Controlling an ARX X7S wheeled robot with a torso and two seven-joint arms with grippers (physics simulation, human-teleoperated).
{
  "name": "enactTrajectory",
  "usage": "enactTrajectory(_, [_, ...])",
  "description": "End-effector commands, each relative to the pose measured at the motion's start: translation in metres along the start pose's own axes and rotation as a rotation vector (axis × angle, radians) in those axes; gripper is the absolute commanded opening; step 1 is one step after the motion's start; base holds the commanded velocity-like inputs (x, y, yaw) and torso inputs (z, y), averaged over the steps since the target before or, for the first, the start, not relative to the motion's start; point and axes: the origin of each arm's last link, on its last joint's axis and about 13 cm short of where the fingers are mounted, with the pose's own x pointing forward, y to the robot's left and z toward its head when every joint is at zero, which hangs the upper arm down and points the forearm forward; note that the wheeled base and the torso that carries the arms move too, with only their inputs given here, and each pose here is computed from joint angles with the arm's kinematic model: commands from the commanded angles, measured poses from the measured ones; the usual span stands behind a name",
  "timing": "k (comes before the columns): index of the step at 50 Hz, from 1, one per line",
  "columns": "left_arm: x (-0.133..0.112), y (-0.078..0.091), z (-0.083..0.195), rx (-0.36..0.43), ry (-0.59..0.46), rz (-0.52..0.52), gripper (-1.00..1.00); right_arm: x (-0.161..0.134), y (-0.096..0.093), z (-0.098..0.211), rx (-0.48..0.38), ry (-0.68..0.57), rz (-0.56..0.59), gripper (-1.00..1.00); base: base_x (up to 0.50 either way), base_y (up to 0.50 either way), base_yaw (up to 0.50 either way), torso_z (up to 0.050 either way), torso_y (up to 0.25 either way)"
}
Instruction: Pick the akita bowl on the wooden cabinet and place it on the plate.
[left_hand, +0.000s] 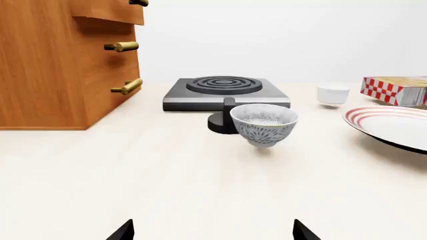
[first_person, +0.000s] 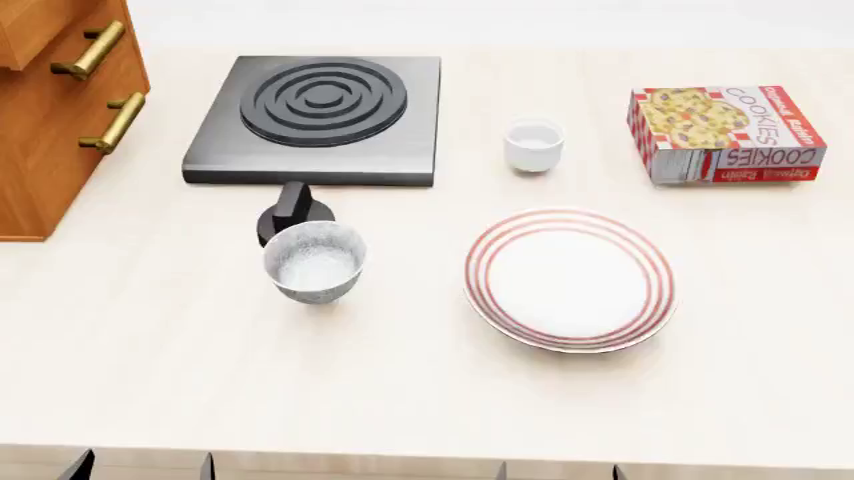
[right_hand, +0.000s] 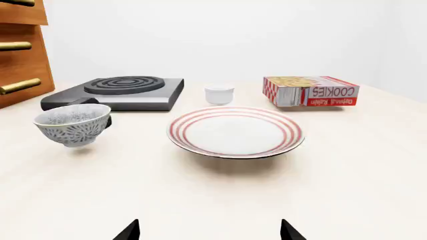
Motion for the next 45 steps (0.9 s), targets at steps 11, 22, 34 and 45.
enactTrajectory(11, [-0.0002, -0.0001, 0.0004, 0.003, -0.002, 0.0, 1.0, -0.0017, 0.0006, -0.0013, -0.002, -0.002, -0.006, 1.0, 0.0, 0.0, 0.0, 0.0, 0.0])
enactTrajectory(22, [-0.0013, 0.0011, 0.0028, -0.031, -0.025, 0.006, 1.0, -0.0021, 0.0004, -0.0021, -0.001, -0.005, -0.003, 1.0, 0.0, 0.0, 0.0, 0.0, 0.0])
enactTrajectory(34, [-0.0026, 0.0021, 0.0034, -0.053, -0.036, -0.006, 1.0, -0.0019, 0.0009, -0.0025, -0.007, -0.01, 0.002, 1.0, 0.0, 0.0, 0.0, 0.004, 0.0])
enactTrajectory(45, [-0.0036, 0.0014, 0.0047, -0.031, -0.048, -0.006, 1.0, -0.0007, 0.0003, -0.0019, 0.011, -0.003, -0.009, 1.0, 0.0, 0.0, 0.0, 0.042, 0.0])
